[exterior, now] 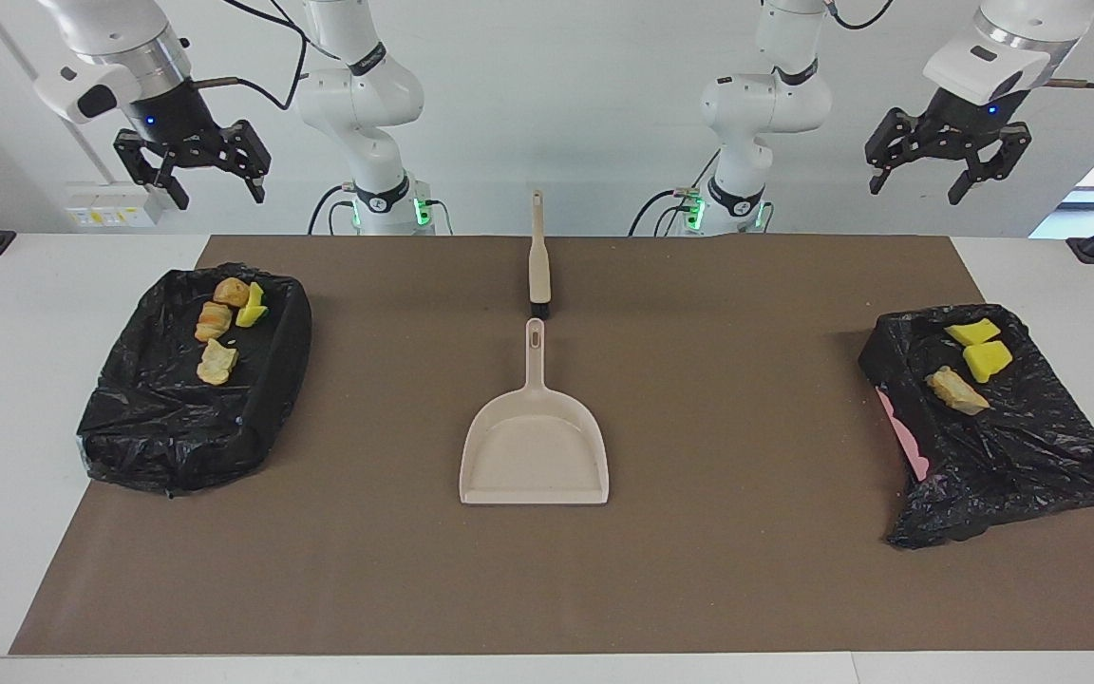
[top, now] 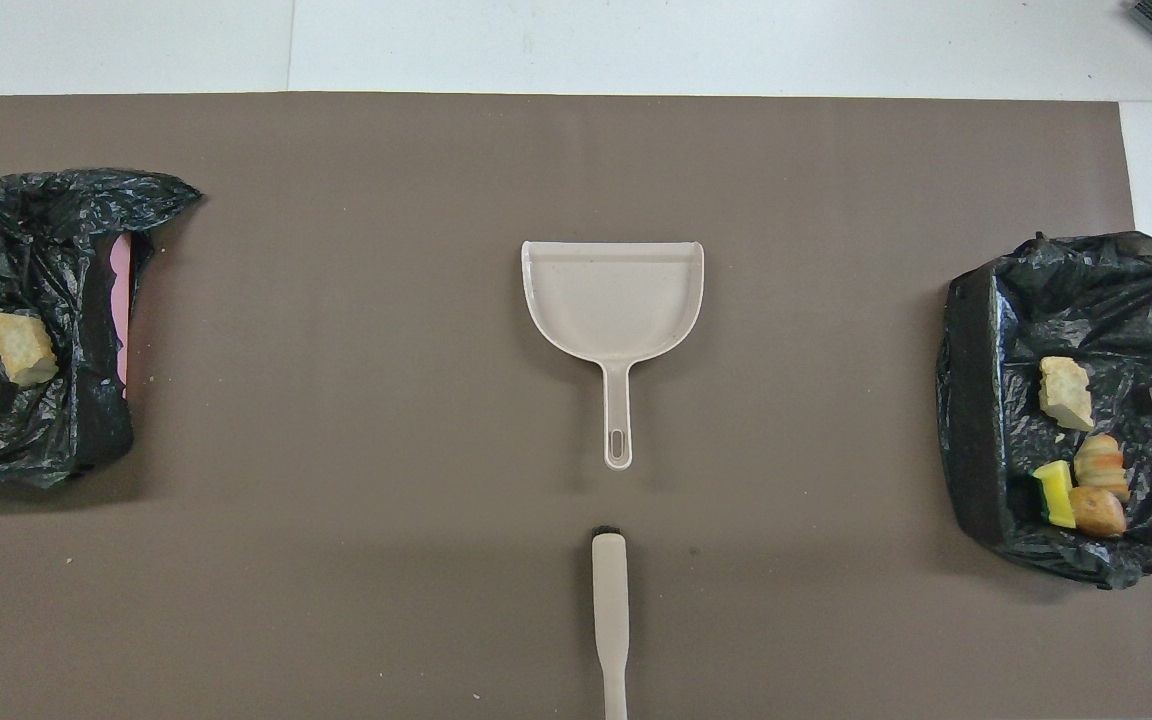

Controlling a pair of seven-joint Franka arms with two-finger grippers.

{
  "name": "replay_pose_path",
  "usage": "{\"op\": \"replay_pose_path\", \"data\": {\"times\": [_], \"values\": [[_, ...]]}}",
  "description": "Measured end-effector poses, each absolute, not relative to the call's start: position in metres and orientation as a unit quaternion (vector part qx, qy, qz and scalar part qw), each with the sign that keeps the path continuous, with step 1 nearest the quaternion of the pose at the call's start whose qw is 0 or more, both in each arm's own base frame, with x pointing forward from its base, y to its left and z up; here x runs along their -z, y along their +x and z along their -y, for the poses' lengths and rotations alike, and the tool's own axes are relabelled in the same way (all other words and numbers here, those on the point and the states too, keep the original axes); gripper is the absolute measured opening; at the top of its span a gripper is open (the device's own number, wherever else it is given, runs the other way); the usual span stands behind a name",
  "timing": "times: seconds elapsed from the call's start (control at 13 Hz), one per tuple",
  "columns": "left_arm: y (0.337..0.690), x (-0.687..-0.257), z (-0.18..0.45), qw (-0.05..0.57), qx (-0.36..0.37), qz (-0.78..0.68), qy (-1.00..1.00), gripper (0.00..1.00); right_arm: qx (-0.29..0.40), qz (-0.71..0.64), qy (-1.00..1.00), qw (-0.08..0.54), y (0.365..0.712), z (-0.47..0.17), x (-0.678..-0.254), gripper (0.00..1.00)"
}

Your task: Sweep and dump trash in bin

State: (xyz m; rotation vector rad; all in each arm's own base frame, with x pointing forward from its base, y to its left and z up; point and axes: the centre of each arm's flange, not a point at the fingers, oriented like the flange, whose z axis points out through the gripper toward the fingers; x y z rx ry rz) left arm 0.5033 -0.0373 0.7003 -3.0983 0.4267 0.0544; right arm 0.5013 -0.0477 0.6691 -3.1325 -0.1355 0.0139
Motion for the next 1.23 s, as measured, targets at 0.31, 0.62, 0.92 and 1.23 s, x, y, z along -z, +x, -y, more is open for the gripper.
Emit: {"op": "replay_pose_path", "data": {"times": [0.31,0.62,0.92,1.23], "values": [[0.4996,-0.6977,0.0385,0.005,-0.033,-0.138,-0.990,1.00,-0.005,0.043,-0.999,-0.005,0.5013,0.0494,-0.6688,1.00],[0.4966,-0.6960,0.0338,0.000,-0.037,-0.122,-0.992,1.00,-0.006,0.042,-0.999,-0.005,0.5013,0.0495,-0.6683,1.00],[0.4971,-0.6952,0.0331,-0.004,-0.035,-0.111,-0.993,1.00,-0.006,0.042,-0.999,-0.005,0.5013,0.0495,-0.6683,1.00],[0.4977,-0.6926,0.0333,-0.005,-0.036,-0.111,-0.993,1.00,-0.006,0.042,-0.999,-0.005,0.5013,0.0495,-0.6682,1.00]]}}
